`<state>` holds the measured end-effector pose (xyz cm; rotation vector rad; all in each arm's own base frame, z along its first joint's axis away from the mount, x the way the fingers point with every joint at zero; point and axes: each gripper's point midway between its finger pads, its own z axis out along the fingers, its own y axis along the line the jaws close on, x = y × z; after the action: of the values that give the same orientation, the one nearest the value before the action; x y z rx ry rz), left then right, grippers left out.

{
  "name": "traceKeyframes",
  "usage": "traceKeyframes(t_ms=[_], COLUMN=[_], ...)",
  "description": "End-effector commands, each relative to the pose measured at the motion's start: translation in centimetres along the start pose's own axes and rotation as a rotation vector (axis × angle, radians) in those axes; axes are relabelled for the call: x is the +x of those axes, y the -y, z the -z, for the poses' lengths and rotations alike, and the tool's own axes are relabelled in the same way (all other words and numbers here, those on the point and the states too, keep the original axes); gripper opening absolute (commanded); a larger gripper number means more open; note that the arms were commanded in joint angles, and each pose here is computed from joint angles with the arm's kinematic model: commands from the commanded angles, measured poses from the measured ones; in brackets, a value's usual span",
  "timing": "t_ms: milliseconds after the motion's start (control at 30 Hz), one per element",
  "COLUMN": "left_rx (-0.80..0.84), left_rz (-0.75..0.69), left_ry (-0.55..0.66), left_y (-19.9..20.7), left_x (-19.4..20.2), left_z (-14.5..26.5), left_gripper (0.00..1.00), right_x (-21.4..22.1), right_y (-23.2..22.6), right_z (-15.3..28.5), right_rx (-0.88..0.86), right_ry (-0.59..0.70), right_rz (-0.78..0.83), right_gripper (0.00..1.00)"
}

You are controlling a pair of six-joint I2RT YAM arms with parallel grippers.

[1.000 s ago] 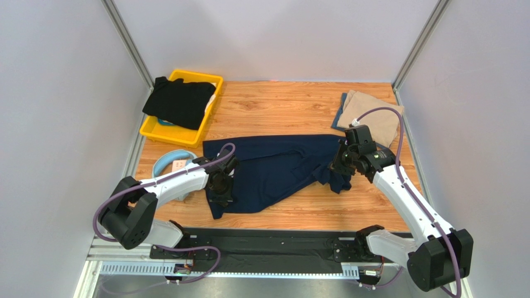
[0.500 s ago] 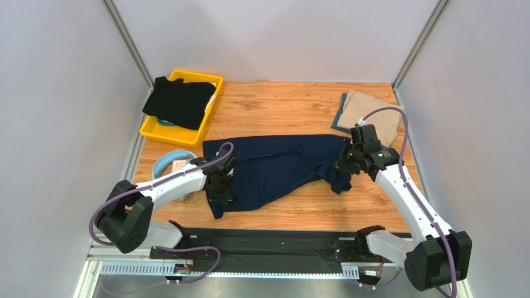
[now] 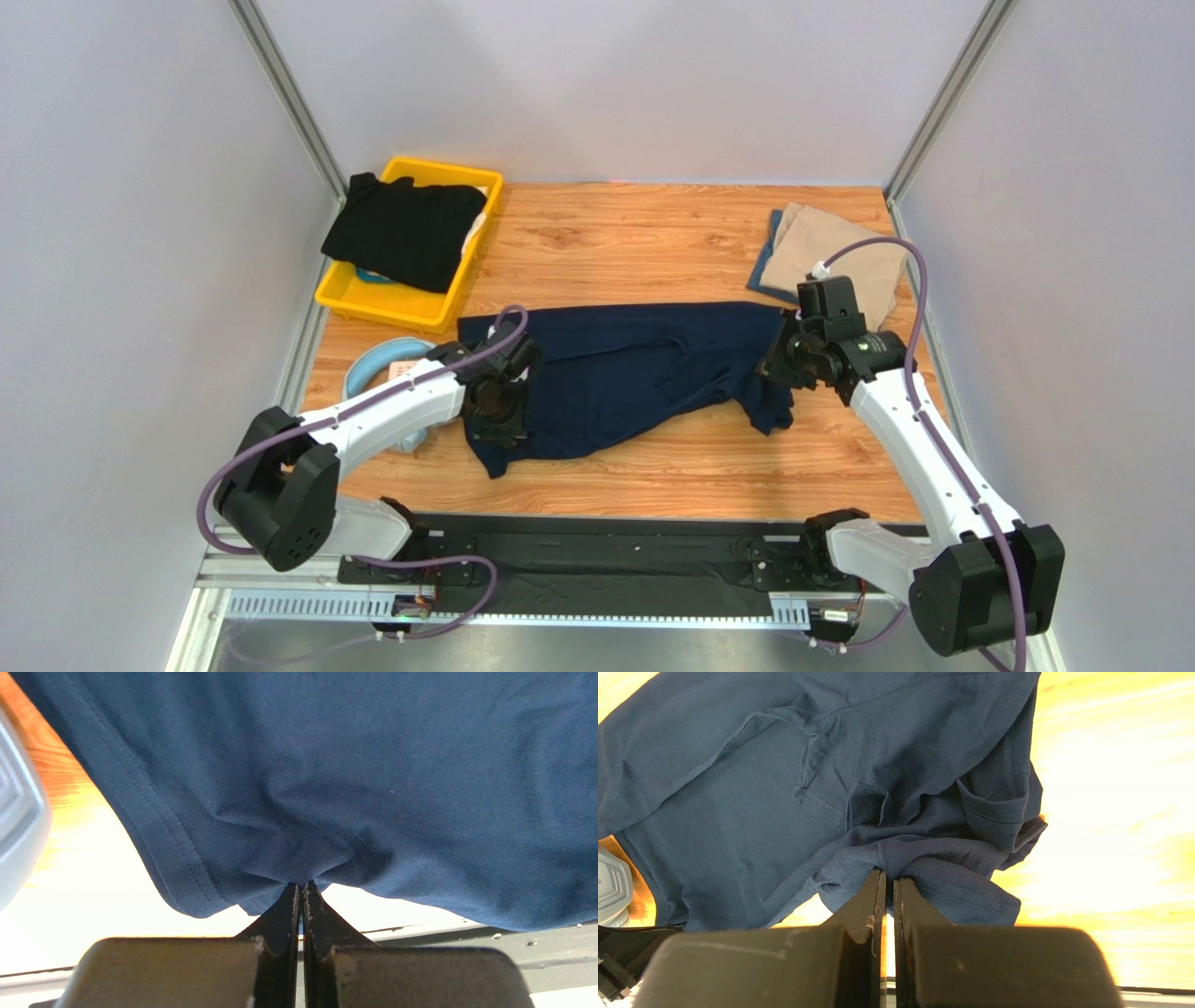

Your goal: Fold and stack the t-shirts

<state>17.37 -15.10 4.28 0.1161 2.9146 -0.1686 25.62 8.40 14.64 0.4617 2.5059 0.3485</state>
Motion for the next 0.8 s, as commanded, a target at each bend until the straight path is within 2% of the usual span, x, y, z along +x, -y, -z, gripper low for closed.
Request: traceKeyframes(t_ms=[0,767], left_rx=[-0.005,-0.047], left_rz=[-0.023,-0.019], left_ry=[0.049,0.003], left_y=[0.2,-1.3], left_x=[-1.3,0.7], left_z=[1.6,0.1], left_gripper=[0.0,0.0], right_x=[-2.2,-4.2], right_y=[-0.7,0.9], right_z=[1.5,3.8], right_rx=[-0.025,0.016], right_ry=[0.075,0.176], right_rz=[0.015,-0.007], right_gripper=[0.0,0.0])
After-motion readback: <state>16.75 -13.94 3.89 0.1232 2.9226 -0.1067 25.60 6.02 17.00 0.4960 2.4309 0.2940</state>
